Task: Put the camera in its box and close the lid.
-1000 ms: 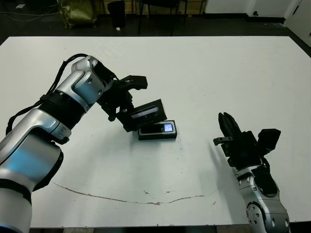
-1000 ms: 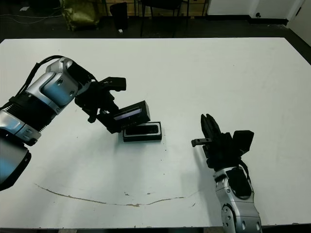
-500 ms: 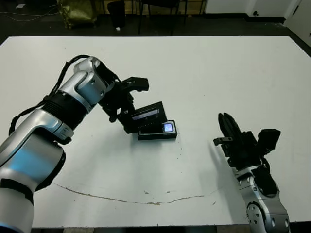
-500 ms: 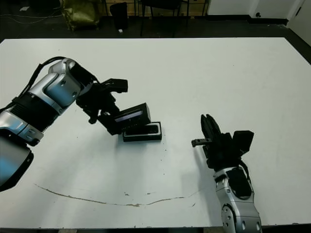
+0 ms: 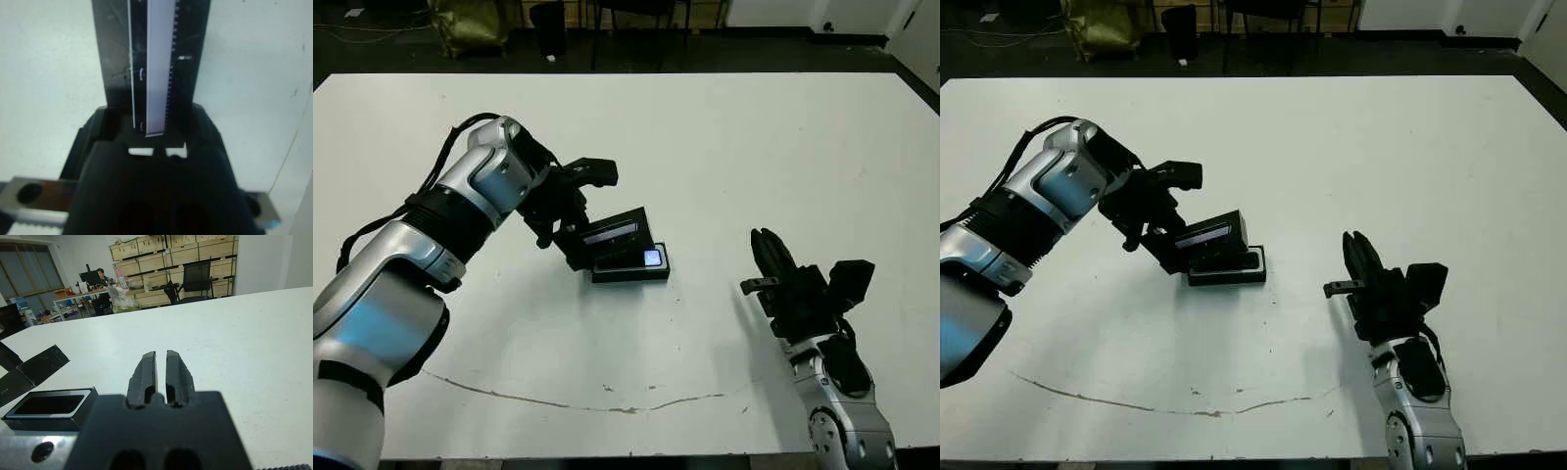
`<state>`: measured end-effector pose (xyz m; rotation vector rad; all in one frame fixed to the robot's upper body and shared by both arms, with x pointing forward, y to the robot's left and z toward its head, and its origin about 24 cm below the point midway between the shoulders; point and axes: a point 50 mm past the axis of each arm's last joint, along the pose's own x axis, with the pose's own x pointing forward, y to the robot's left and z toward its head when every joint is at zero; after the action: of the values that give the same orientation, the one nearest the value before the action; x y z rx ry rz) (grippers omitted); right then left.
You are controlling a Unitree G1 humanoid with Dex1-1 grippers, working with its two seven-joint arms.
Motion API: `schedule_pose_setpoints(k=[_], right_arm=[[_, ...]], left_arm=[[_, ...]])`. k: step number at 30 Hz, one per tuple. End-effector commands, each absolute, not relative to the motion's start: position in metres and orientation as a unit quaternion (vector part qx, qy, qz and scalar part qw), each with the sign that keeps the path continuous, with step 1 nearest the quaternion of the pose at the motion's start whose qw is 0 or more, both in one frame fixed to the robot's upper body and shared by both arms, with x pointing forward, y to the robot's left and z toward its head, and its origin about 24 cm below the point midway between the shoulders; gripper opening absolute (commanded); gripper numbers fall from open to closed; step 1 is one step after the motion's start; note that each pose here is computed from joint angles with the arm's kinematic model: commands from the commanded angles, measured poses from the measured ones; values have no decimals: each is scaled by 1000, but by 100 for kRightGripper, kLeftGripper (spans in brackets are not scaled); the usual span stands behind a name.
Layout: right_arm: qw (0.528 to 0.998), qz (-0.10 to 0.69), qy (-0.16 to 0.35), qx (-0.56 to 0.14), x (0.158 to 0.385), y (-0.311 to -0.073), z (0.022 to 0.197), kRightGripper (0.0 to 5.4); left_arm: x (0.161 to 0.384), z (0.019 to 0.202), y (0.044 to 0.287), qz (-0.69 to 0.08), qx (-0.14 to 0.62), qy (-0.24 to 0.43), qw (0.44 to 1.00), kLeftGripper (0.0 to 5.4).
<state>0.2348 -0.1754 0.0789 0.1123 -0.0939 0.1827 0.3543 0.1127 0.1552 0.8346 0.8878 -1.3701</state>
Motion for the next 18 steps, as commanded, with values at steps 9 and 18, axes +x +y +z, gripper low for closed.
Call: schedule_pose_setpoints(k=[9,18], right_arm=[[994,93,-34,43,234,-174,73,0],[994,89,-32,46,234,-173,72,0]], left_arm=[[351,138,116,-591,338,411,606,208],[349,129,114,-588,334,420,605,208]])
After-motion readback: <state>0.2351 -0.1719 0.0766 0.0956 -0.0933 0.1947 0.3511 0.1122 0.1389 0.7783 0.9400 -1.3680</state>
